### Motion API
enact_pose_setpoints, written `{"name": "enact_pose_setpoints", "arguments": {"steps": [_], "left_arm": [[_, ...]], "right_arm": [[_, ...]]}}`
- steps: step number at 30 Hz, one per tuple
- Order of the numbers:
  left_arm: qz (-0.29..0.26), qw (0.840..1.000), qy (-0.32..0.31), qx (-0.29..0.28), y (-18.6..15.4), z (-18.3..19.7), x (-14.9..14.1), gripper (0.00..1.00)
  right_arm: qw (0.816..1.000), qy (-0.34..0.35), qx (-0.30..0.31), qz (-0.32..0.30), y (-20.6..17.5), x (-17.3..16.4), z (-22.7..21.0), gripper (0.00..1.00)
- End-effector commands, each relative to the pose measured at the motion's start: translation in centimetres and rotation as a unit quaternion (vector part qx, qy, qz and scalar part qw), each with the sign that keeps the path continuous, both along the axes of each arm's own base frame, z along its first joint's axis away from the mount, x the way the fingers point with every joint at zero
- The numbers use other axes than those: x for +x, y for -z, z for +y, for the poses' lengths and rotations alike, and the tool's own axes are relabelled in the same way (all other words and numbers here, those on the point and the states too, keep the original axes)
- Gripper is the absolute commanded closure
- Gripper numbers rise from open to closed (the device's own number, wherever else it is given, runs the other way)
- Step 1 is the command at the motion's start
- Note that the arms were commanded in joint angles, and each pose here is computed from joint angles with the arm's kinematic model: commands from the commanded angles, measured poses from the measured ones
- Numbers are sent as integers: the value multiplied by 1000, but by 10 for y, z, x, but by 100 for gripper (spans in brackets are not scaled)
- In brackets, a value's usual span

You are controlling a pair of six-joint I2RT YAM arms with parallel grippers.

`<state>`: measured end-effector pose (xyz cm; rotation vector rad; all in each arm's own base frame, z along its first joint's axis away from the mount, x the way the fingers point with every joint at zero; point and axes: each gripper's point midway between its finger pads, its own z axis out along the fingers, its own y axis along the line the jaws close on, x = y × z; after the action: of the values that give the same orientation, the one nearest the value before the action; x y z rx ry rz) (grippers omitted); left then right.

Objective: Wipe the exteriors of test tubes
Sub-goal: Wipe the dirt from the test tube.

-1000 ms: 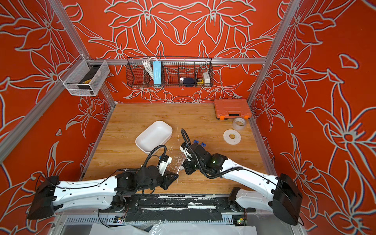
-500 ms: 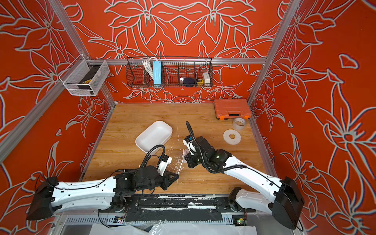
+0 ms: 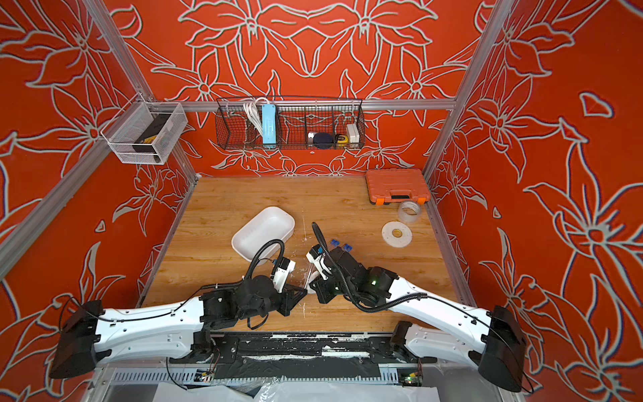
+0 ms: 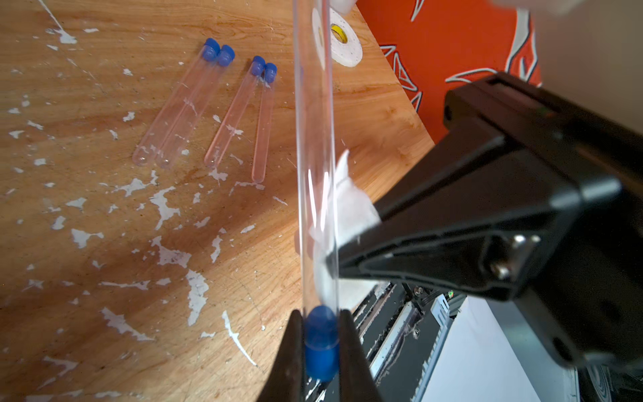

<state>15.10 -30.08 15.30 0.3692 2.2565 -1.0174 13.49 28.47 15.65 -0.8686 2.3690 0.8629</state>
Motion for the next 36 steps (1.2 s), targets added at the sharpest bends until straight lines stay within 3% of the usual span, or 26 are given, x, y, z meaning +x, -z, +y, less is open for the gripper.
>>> {"name": "enact_pose_setpoints", "arguments": {"steps": [1,16,18,36], "left_arm": [[-5,1000,0,5,-2,0,2,91],[6,1000,6,26,13,9,-4,91],[0,1000,7,11,3,10,-5,91],[-6,999,24,-27,-18,2,-8,92]], "right_arm": [[1000,6,15,-6,-10,0,6,100],[999,6,5,-45,-33,10,8,100],[999,6,8,-50,-36,11,8,100],[998,7,-31,-44,-8,17,4,100]]}}
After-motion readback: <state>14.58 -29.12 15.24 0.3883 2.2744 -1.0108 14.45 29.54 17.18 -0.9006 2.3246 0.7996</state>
